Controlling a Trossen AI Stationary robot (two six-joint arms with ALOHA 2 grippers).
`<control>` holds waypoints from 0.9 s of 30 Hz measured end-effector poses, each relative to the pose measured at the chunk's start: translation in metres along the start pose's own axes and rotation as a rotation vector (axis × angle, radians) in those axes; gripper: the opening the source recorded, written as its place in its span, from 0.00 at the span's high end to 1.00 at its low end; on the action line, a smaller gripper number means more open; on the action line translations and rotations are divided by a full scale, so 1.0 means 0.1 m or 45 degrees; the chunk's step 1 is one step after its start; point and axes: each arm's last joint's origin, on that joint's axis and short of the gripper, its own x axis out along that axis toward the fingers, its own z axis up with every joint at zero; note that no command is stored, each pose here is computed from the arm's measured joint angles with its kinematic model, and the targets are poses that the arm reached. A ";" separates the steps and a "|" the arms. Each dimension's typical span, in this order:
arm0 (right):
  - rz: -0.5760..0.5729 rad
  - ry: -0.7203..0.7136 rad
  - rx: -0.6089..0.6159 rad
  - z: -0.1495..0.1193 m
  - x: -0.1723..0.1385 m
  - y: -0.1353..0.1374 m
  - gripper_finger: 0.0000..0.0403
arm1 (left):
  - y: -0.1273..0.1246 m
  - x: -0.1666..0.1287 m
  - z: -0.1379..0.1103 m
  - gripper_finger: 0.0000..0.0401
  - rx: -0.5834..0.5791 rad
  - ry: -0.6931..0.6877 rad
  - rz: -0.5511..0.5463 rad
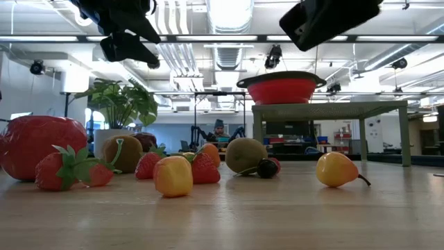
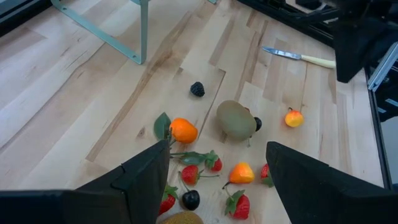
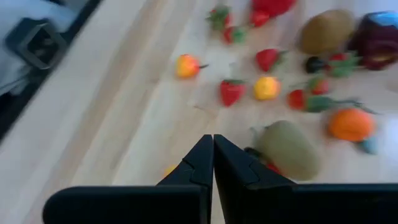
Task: Pick & Place Fruit
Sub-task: Put the blackberry into the strainer bowl on the shelf
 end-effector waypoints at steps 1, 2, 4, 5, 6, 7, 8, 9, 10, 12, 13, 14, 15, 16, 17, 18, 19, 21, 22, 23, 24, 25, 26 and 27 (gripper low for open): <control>-0.036 0.007 0.003 -0.01 -0.01 -0.02 0.98 | 0.00 0.00 0.00 0.32 0.000 0.000 -0.001; -0.070 0.026 0.001 -0.02 -0.02 -0.03 0.98 | 0.00 0.00 0.00 0.32 0.000 0.000 -0.001; -0.128 0.079 0.004 -0.08 -0.01 -0.06 0.98 | 0.00 0.00 0.00 0.32 0.000 0.000 0.000; -0.148 0.115 0.016 -0.11 -0.01 -0.08 0.98 | 0.00 0.00 0.00 0.32 -0.014 0.001 -0.008; -0.157 0.157 0.029 -0.16 0.00 -0.10 0.98 | -0.01 0.00 0.01 0.32 -0.060 0.007 -0.043; -0.166 0.186 0.042 -0.20 0.01 -0.12 0.98 | -0.02 -0.02 0.02 0.32 -0.115 0.009 -0.079; -0.173 0.207 0.051 -0.24 0.01 -0.15 0.98 | -0.02 -0.04 0.02 0.32 -0.149 0.007 -0.090; -0.181 0.220 0.066 -0.28 0.02 -0.17 0.98 | -0.02 -0.05 0.03 0.32 -0.176 0.003 -0.097; -0.188 0.234 0.081 -0.33 0.03 -0.19 0.98 | -0.02 -0.06 0.03 0.32 -0.187 0.000 -0.101; -0.200 0.265 0.104 -0.42 0.05 -0.21 0.98 | -0.02 -0.05 0.02 0.32 -0.190 0.009 -0.096; -0.204 0.274 0.114 -0.46 0.05 -0.23 0.98 | -0.02 -0.04 0.01 0.32 -0.186 0.017 -0.091; -0.210 0.286 0.123 -0.50 0.06 -0.24 0.98 | -0.02 -0.04 0.01 0.32 -0.183 0.018 -0.090; -0.215 0.295 0.129 -0.53 0.06 -0.26 0.98 | -0.02 -0.04 0.01 0.32 -0.183 0.016 -0.092; -0.222 0.297 0.137 -0.56 0.06 -0.28 0.98 | -0.02 -0.04 0.01 0.32 -0.183 0.016 -0.092; -0.229 0.291 0.147 -0.58 0.06 -0.30 0.98 | -0.02 -0.04 0.01 0.32 -0.183 0.017 -0.091; -0.236 0.295 0.156 -0.61 0.06 -0.32 0.98 | -0.02 -0.04 0.01 0.32 -0.183 0.019 -0.090; -0.247 0.305 0.169 -0.65 0.05 -0.35 0.98 | -0.02 -0.04 0.01 0.32 -0.174 0.016 -0.084; -0.278 0.321 0.194 -0.72 0.03 -0.39 0.98 | -0.01 -0.04 0.02 0.32 -0.137 -0.011 -0.050; -0.299 0.324 0.212 -0.76 0.02 -0.41 0.98 | 0.00 -0.04 0.02 0.32 -0.127 -0.028 -0.025; -0.327 0.325 0.233 -0.79 -0.01 -0.44 0.98 | 0.00 -0.03 0.03 0.32 -0.118 -0.053 0.008; -0.366 0.319 0.256 -0.82 -0.03 -0.47 0.98 | 0.00 -0.03 0.04 0.32 -0.119 -0.083 0.039; -0.409 0.307 0.284 -0.83 -0.06 -0.50 0.98 | 0.01 -0.02 0.05 0.32 -0.124 -0.102 0.063; -0.456 0.297 0.309 -0.85 -0.08 -0.53 0.98 | 0.01 -0.02 0.05 0.32 -0.124 -0.108 0.083; -0.508 0.287 0.331 -0.87 -0.12 -0.55 0.98 | 0.02 -0.02 0.05 0.32 -0.123 -0.116 0.098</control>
